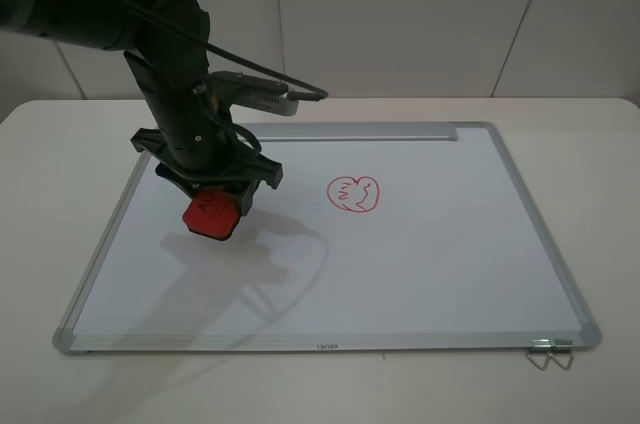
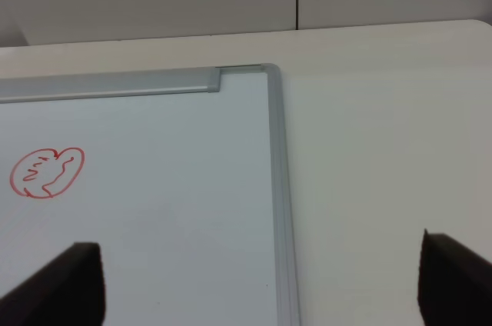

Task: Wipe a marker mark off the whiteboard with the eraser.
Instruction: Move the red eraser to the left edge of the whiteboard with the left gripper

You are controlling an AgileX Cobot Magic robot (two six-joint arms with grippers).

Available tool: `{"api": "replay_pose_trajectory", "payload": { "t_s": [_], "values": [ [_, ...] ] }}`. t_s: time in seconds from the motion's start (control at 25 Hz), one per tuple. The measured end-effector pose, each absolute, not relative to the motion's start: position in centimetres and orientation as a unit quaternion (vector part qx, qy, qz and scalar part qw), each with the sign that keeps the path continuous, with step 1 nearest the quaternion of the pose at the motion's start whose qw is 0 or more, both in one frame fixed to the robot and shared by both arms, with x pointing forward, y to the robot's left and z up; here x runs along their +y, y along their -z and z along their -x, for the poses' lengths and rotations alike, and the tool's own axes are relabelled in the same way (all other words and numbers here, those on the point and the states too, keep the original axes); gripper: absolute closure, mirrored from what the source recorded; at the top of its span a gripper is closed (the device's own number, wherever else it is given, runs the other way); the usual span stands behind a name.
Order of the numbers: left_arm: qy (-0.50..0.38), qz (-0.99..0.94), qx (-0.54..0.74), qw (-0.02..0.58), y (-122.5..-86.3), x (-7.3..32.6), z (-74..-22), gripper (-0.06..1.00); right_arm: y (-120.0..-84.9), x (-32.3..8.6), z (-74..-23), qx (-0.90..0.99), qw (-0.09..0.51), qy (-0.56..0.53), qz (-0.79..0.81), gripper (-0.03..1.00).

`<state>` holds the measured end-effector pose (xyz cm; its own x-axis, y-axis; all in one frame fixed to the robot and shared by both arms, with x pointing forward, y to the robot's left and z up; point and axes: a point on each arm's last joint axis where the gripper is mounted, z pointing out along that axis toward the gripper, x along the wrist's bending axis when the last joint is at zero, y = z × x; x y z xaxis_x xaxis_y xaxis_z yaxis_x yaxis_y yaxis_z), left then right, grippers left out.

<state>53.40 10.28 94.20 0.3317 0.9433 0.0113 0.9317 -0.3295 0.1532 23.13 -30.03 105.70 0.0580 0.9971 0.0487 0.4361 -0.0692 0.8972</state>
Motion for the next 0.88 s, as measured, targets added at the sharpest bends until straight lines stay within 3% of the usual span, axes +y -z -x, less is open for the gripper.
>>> {"api": "replay_pose_trajectory", "payload": {
  "t_s": [0.4, 0.88],
  "values": [
    [-0.038, -0.759, 0.649, 0.025, -90.5, 16.1, -49.8, 0.38, -105.7, -30.0, -23.1, 0.573, 0.371, -0.378, -0.626, 0.24],
    [-0.032, -0.719, 0.693, 0.023, -89.2, 17.9, -49.3, 0.38, -105.7, -30.0, -23.1, 0.573, 0.371, -0.378, -0.626, 0.24]
  ]
}}
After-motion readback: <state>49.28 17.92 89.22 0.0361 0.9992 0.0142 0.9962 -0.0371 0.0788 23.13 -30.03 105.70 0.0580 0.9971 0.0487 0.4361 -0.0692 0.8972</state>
